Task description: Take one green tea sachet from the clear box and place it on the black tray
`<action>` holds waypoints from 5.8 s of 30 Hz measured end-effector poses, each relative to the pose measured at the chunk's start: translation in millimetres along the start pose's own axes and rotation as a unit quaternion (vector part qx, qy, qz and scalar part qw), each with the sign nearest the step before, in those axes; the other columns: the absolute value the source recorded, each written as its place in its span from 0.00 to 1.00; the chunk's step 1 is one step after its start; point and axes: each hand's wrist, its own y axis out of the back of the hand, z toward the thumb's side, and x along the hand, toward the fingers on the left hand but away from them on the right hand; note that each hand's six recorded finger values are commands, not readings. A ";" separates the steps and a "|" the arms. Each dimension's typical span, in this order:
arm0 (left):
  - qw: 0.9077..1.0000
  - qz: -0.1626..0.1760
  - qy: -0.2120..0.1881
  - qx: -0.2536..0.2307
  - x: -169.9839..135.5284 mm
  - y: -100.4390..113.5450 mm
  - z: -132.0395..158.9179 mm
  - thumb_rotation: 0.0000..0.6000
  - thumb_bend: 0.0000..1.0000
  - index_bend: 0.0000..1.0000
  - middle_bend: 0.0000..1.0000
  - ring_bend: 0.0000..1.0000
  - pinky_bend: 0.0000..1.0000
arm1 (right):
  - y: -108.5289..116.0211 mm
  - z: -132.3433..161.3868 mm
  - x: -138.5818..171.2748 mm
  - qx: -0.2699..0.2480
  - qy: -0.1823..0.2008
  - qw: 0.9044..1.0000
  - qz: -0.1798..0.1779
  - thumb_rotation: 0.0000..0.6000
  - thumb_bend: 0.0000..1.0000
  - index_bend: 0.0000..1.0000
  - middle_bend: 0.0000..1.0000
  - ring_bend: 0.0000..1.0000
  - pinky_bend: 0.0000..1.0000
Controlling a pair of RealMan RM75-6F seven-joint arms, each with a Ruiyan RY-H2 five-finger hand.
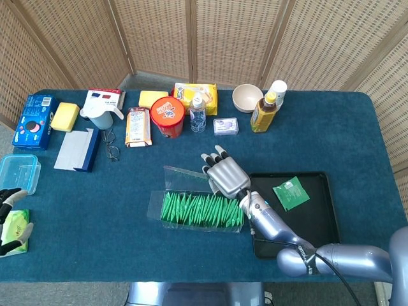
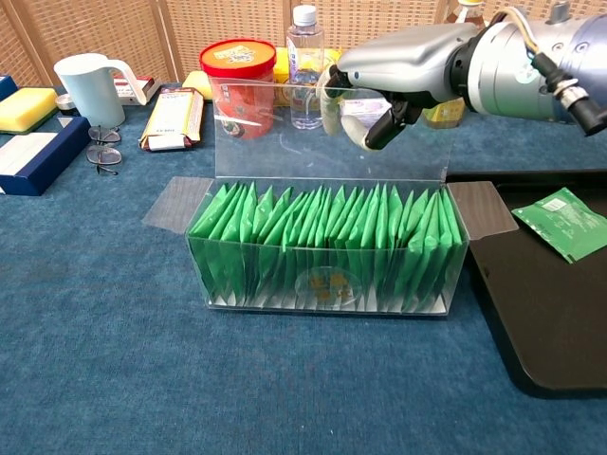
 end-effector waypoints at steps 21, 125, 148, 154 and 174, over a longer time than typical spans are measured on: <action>1.000 -0.002 -0.004 -0.004 -2.0 -1.6 0.8 1.00 0.30 0.18 0.18 0.13 0.25 | 2.9 -10.7 -3.2 0.011 -0.036 0.998 -0.045 0.76 0.34 0.00 0.00 0.04 0.03; 1.000 0.000 -0.008 -0.004 -2.2 -1.6 3.3 1.00 0.30 0.19 0.18 0.13 0.25 | -36.2 30.2 32.1 0.119 0.176 0.975 -0.061 0.83 0.24 0.24 0.13 0.05 0.03; 1.000 -0.001 -0.004 -0.005 -3.7 -2.3 -0.5 1.00 0.30 0.19 0.18 0.13 0.25 | -22.3 58.1 24.1 0.087 0.195 0.973 -0.084 0.83 0.24 0.25 0.13 0.06 0.03; 1.000 -0.002 -0.002 -0.005 -4.3 -3.2 -2.5 1.00 0.30 0.19 0.18 0.13 0.25 | -22.8 61.1 20.4 0.103 0.196 0.972 -0.082 0.83 0.24 0.24 0.13 0.05 0.03; 1.000 -0.002 -0.006 -0.007 -2.2 -4.5 -1.2 1.00 0.30 0.19 0.18 0.13 0.25 | -35.8 55.7 20.8 0.161 0.189 0.967 -0.051 0.83 0.24 0.22 0.13 0.05 0.03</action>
